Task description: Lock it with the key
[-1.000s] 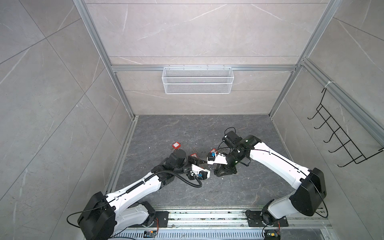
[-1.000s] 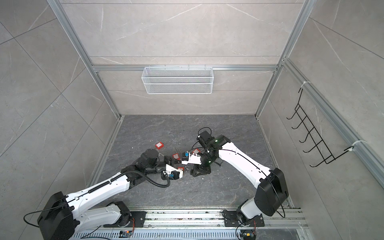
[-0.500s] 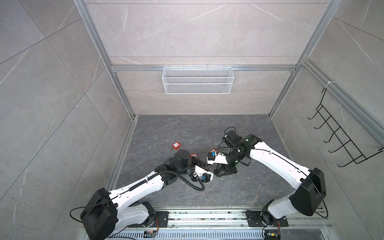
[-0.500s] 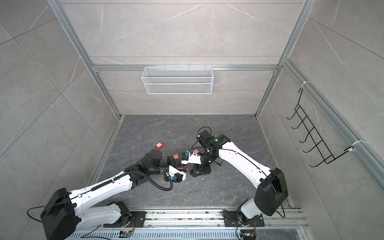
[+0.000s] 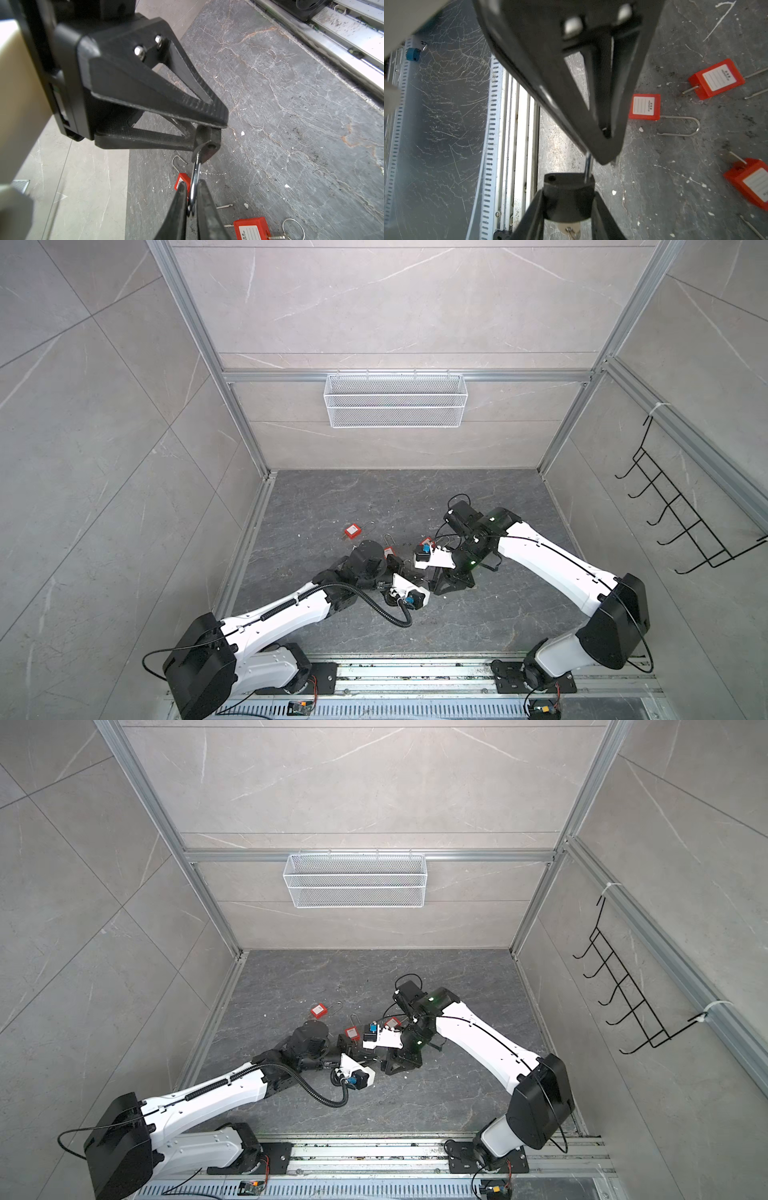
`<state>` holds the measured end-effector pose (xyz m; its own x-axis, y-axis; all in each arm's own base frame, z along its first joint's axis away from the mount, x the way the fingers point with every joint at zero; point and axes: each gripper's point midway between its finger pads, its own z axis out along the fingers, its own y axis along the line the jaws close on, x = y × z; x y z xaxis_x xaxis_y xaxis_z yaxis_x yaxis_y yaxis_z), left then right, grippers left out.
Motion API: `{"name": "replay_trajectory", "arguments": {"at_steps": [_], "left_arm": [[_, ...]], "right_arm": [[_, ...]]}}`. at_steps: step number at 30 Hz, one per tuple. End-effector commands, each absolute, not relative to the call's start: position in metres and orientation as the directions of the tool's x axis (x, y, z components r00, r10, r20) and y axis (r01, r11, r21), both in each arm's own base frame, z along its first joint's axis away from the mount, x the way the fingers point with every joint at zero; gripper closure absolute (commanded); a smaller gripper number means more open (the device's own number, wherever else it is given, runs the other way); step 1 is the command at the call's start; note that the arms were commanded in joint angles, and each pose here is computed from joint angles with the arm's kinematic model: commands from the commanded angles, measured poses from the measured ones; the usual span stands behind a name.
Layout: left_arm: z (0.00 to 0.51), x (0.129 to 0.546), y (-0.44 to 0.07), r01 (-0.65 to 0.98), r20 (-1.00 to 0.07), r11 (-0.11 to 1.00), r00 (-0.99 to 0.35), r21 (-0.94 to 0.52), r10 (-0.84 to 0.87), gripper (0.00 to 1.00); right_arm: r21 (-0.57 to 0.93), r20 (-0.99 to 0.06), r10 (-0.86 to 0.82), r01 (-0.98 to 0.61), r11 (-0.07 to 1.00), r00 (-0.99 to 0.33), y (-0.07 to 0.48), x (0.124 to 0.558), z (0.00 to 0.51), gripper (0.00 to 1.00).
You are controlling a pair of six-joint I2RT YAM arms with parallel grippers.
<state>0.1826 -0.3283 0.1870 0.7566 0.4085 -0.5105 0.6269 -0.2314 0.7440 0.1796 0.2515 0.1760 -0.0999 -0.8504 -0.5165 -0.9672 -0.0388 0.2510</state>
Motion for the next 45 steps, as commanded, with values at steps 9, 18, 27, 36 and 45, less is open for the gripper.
{"name": "replay_trajectory", "arguments": {"at_steps": [9, 18, 27, 36, 45], "left_arm": [[0.213, 0.182, -0.334, 0.686, -0.584, -0.176, 0.704, 0.706, 0.403, 1.0], [0.222, 0.177, -0.321, 0.859, -0.766, -0.022, 0.468, 0.512, 0.441, 1.0], [0.233, 0.177, -0.302, 0.967, -0.91, 0.1, 0.181, 0.233, 0.374, 1.0], [0.238, 0.176, -0.303, 0.99, -0.941, 0.08, 0.083, 0.115, 0.328, 1.0], [0.237, 0.175, -0.307, 0.994, -0.942, 0.056, 0.067, 0.09, 0.327, 1.0]], "right_arm": [[0.255, -0.553, -0.827, -0.966, -0.05, -0.103, 0.257, 0.178, 0.192, 0.54], [0.06, -0.642, -0.764, -0.998, 0.034, -0.065, 0.252, 0.193, 0.215, 0.43], [-0.148, -0.713, -0.701, -0.975, 0.168, -0.013, 0.24, 0.206, 0.227, 0.48], [-0.224, -0.733, -0.677, -0.964, 0.142, 0.07, 0.255, 0.208, 0.235, 0.51], [-0.207, -0.722, -0.685, -0.976, 0.073, 0.102, 0.275, 0.2, 0.223, 0.54]]}}
